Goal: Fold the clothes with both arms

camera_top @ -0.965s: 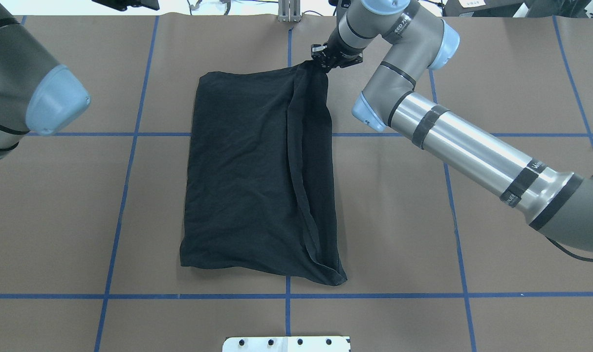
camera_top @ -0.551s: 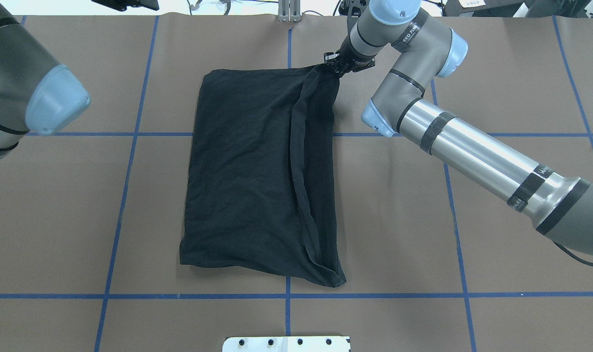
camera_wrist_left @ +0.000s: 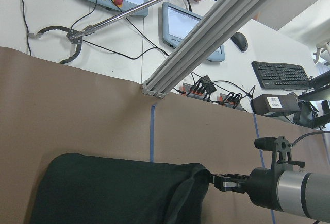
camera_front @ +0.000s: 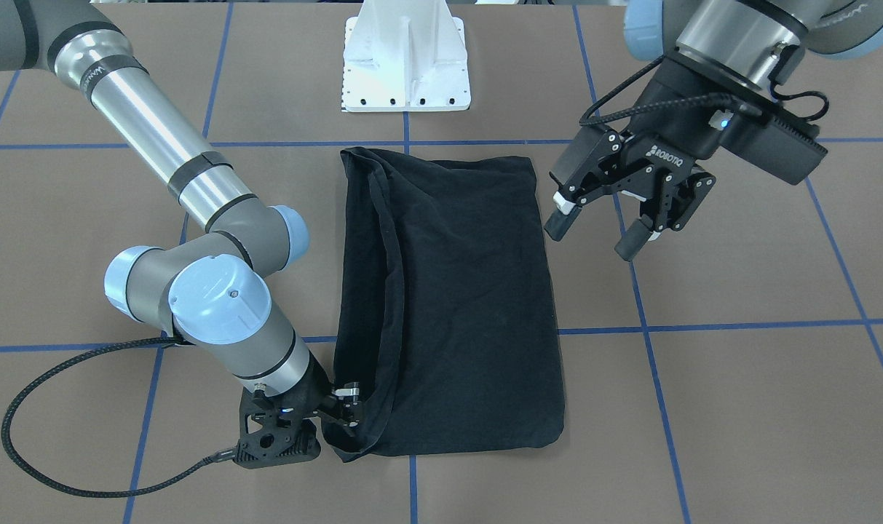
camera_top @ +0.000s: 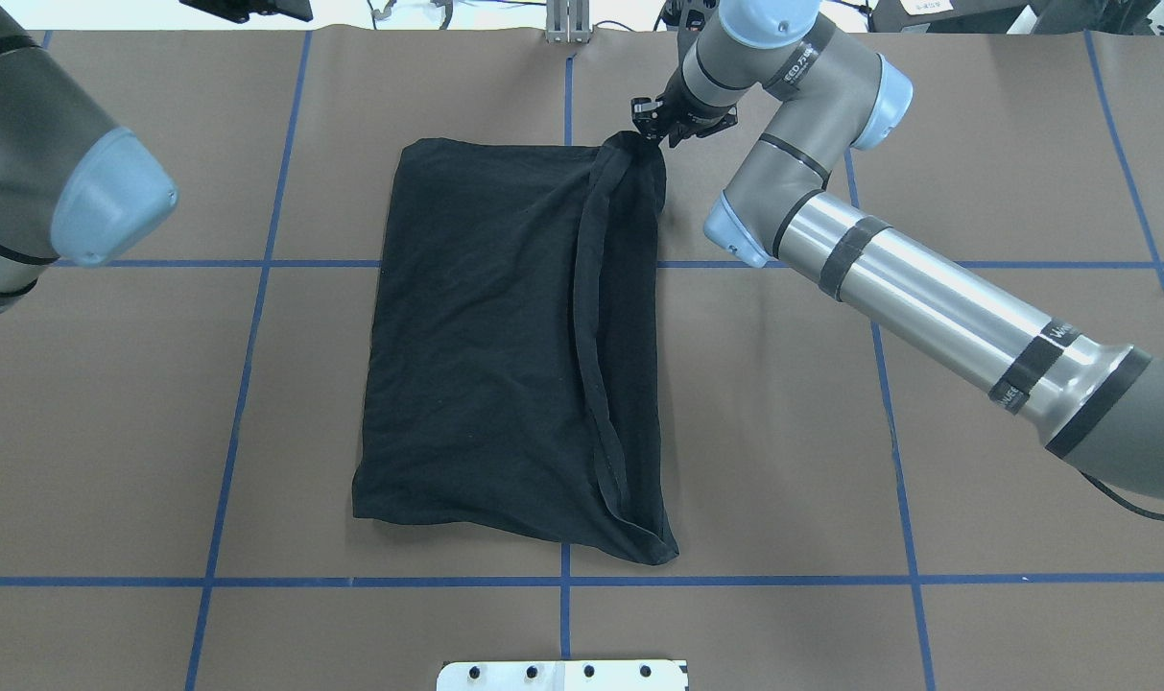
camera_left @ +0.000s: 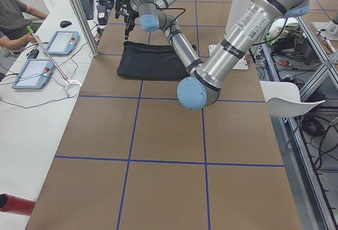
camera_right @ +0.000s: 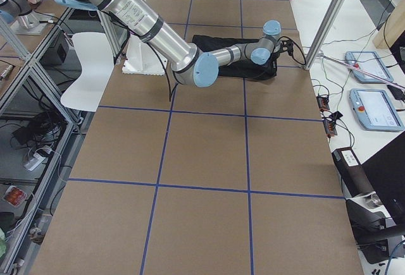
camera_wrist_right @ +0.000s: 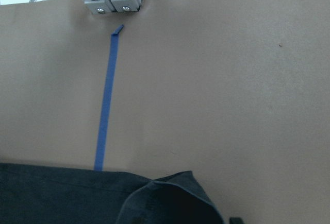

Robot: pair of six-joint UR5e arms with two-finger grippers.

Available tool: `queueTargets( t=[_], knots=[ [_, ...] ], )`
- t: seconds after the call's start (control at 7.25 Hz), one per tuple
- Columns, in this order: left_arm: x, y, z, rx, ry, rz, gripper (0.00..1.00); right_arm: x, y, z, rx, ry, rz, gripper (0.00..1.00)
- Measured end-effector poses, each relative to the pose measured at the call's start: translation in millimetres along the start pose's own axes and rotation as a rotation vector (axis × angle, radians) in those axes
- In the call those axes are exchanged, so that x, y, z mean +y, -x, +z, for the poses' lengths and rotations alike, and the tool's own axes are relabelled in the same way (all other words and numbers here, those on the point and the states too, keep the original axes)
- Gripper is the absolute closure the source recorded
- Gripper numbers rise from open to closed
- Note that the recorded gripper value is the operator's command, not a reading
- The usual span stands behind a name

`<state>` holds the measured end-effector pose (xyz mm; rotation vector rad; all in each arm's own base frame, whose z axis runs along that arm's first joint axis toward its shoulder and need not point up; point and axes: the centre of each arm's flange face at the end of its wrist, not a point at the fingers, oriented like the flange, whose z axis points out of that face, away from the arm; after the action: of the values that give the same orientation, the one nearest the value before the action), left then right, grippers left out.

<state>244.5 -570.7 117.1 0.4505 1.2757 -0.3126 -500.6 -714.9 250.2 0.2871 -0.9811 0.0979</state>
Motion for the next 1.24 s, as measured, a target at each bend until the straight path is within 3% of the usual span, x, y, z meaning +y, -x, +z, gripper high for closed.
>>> queueTargets(
  t=[0.28,0.41,0.69,0.83,0.96,1.1,1.24],
  knots=[
    [0.4,0.3,0.4,0.0,0.001,0.0,0.0,1.4,17.8,-12.5,-0.038,0.037,0.049,0.04],
    [0.7,0.1,0.5,0.0,0.002,0.0,0.0,4.5,17.5,-12.6,-0.031,0.066,0.077,0.09],
    [0.7,-1.0,0.2,0.002,0.002,0.0,0.0,13.8,-9.1,0.2,0.0,0.116,0.134,0.24],
    [0.8,-1.3,-0.1,0.002,0.002,-0.001,0.0,18.7,-29.1,7.0,0.001,0.13,0.138,0.37],
    [0.9,-1.6,-0.3,0.003,0.002,-0.001,0.0,23.4,-46.9,13.3,-0.012,0.129,0.127,0.4],
    [0.9,-1.4,-0.3,0.003,0.002,-0.001,0.0,26.8,-57.1,20.1,-0.022,0.123,0.114,0.38],
    [1.0,-1.0,-0.2,0.002,0.002,-0.002,0.0,27.3,-59.4,24.8,-0.024,0.116,0.106,0.27]
  ],
)
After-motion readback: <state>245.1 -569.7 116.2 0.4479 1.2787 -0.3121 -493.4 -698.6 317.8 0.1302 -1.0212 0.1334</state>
